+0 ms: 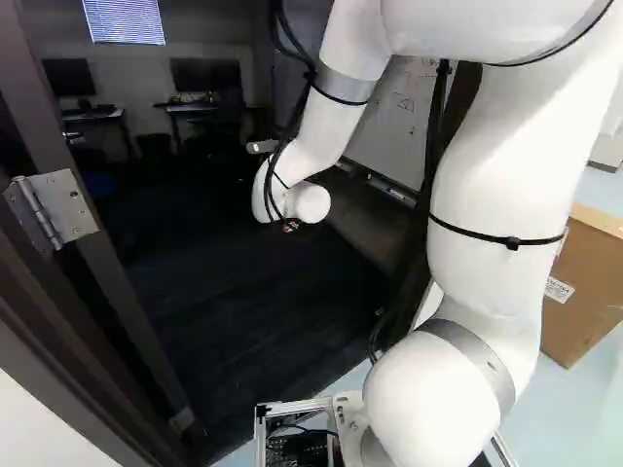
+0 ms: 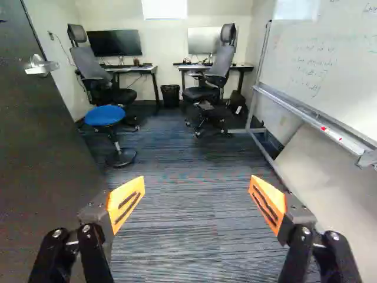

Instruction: Open the door and move inside

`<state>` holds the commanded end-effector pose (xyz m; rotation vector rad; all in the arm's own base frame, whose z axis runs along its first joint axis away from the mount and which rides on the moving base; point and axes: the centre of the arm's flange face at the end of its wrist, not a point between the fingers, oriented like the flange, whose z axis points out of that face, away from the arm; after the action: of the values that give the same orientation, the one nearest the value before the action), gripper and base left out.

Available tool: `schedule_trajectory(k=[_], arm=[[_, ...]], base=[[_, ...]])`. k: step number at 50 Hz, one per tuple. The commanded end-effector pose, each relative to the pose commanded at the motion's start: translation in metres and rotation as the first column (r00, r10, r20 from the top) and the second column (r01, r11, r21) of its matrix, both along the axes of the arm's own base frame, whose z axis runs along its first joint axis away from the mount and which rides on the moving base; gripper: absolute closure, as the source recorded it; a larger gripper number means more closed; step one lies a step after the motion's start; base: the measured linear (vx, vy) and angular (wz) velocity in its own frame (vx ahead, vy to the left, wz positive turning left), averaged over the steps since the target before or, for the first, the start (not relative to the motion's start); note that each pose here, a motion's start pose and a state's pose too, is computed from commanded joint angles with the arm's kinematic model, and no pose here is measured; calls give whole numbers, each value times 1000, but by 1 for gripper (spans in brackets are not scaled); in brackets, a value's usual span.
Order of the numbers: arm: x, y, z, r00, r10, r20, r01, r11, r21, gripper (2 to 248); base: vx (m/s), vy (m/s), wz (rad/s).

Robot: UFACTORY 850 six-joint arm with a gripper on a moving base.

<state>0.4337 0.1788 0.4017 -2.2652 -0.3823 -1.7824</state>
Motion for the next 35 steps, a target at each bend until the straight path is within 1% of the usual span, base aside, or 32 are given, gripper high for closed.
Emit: schedule_trajectory(k=[27, 35], arm=[[-7, -41, 1, 997, -78, -5, 78, 997, -2, 3], [-8, -48, 1, 996, -92, -5, 92, 996, -2, 3]], base=[[0, 0, 0], [0, 0, 0]])
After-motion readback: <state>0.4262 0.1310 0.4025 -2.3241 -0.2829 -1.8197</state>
